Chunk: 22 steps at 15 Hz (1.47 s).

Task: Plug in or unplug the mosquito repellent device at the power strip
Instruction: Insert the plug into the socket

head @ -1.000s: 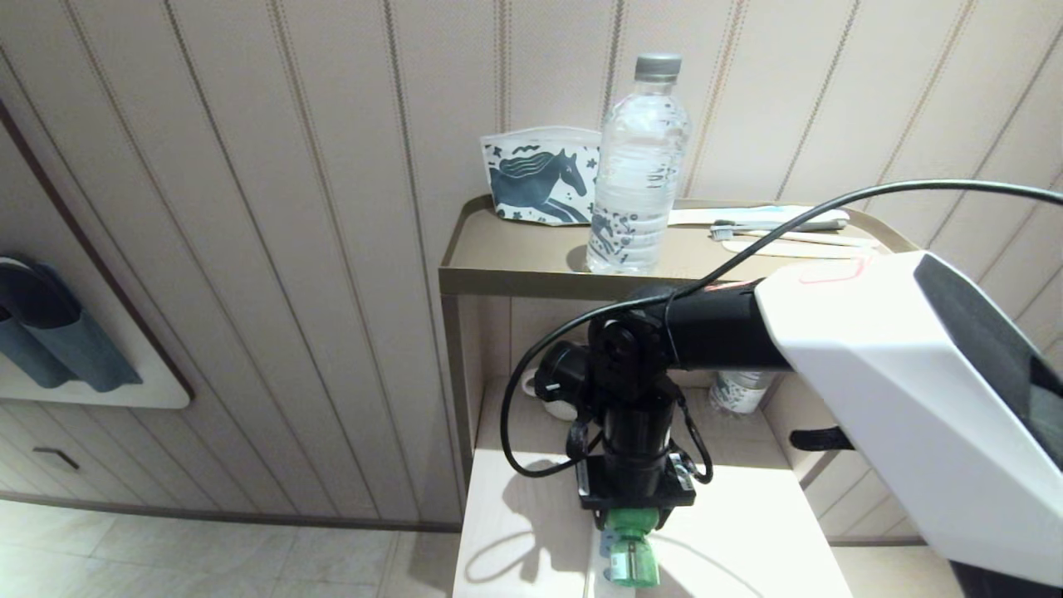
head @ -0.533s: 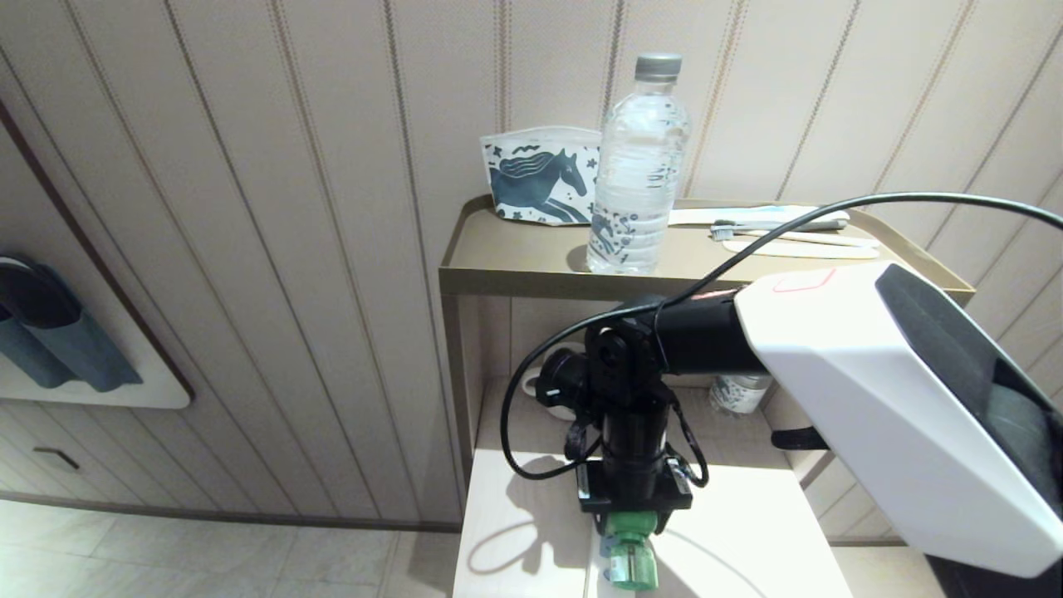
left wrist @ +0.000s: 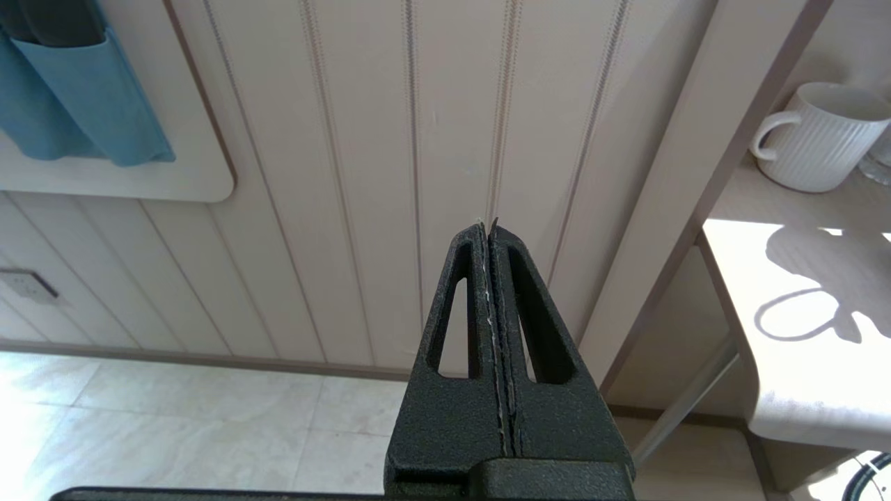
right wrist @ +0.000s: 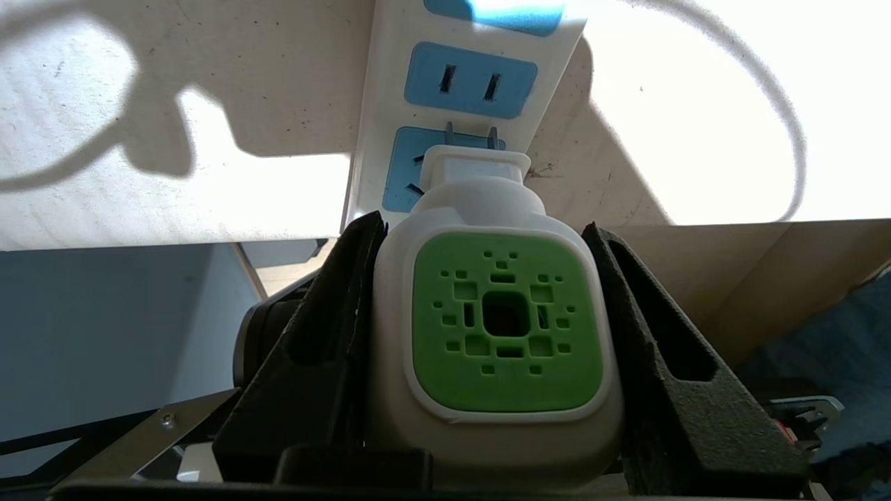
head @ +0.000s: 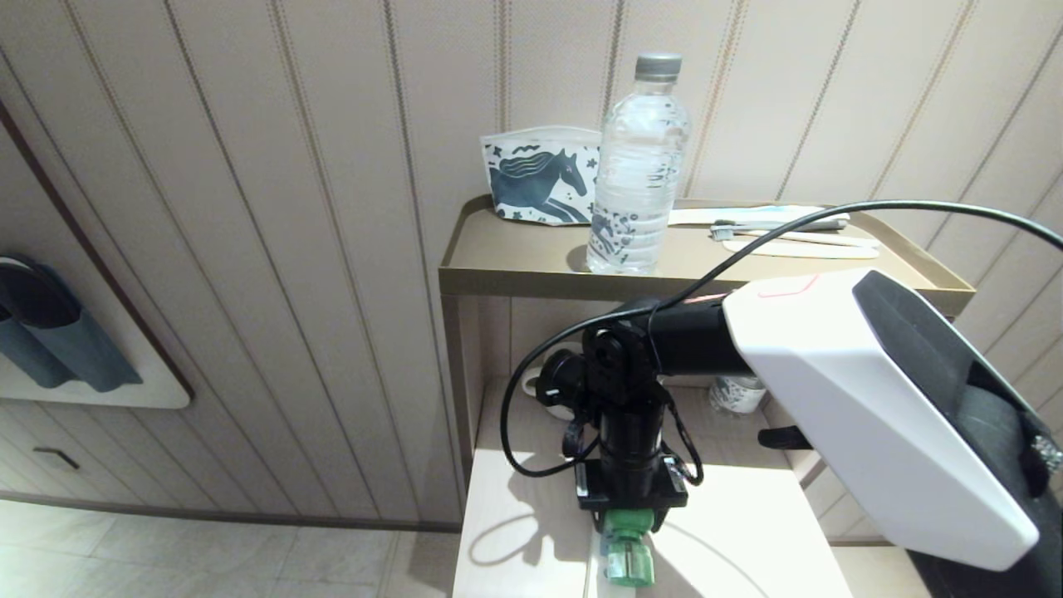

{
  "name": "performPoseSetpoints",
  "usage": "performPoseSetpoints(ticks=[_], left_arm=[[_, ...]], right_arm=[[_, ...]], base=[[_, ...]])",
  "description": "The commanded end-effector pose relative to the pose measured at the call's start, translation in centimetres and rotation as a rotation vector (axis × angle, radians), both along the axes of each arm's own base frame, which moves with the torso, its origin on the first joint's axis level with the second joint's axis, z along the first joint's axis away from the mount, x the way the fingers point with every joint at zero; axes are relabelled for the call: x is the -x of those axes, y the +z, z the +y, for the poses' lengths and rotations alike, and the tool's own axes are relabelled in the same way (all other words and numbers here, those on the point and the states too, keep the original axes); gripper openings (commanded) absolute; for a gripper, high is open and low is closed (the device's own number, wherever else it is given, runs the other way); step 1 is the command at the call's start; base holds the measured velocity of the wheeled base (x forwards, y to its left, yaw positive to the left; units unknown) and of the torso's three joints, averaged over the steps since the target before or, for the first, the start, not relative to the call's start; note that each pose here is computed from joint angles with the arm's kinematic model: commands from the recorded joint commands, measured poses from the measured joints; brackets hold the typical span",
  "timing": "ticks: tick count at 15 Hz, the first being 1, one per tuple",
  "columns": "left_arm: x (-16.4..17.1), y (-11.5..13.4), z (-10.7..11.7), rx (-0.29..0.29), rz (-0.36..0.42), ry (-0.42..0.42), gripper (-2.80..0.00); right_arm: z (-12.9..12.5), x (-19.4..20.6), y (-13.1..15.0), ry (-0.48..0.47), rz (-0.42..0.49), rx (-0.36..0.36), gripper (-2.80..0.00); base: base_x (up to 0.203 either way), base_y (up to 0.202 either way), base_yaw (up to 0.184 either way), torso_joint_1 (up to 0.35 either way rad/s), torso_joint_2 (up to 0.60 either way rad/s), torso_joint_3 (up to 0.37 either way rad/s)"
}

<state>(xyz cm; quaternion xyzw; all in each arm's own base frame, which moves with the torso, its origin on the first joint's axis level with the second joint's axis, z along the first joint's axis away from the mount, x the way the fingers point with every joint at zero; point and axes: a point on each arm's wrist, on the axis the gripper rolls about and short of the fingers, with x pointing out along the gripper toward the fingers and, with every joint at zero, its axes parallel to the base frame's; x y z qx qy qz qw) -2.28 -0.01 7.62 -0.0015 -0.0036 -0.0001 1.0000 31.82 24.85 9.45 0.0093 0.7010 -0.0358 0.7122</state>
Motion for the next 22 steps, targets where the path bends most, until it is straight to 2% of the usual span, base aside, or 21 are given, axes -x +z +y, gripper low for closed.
performPoseSetpoints(ticks=[1,6,15,19,22], left_arm=[[0.0,0.0,0.0,0.0,0.001,0.0,-2.8],[0.0,0.0,0.0,0.0,0.001,0.0,-2.8],[0.0,0.0,0.0,0.0,0.001,0.0,-2.8],[0.0,0.0,0.0,0.0,0.001,0.0,-2.8],[0.0,0.0,0.0,0.0,0.001,0.0,-2.8]], right_arm=[[0.2,-0.2,-0.3,-0.003,0.003,0.002,-2.8],[-0.1,-0.8,0.3,-0.014,-0.021,-0.013,-2.8],[-0.8,-1.2,-0.2,-0.026,-0.007,-0.002,-2.8],[-0.4,-1.5,-1.4,-0.025,0.016,0.003,-2.8],[-1.6,-2.6,-1.6,-0.072,0.072,-0.091,-2.8]], base=[[0.0,0.0,0.0,0.0,0.0,0.0],[0.0,0.0,0.0,0.0,0.0,0.0],[0.0,0.0,0.0,0.0,0.0,0.0],[0.0,0.0,0.0,0.0,0.0,0.0],[0.0,0.0,0.0,0.0,0.0,0.0]])
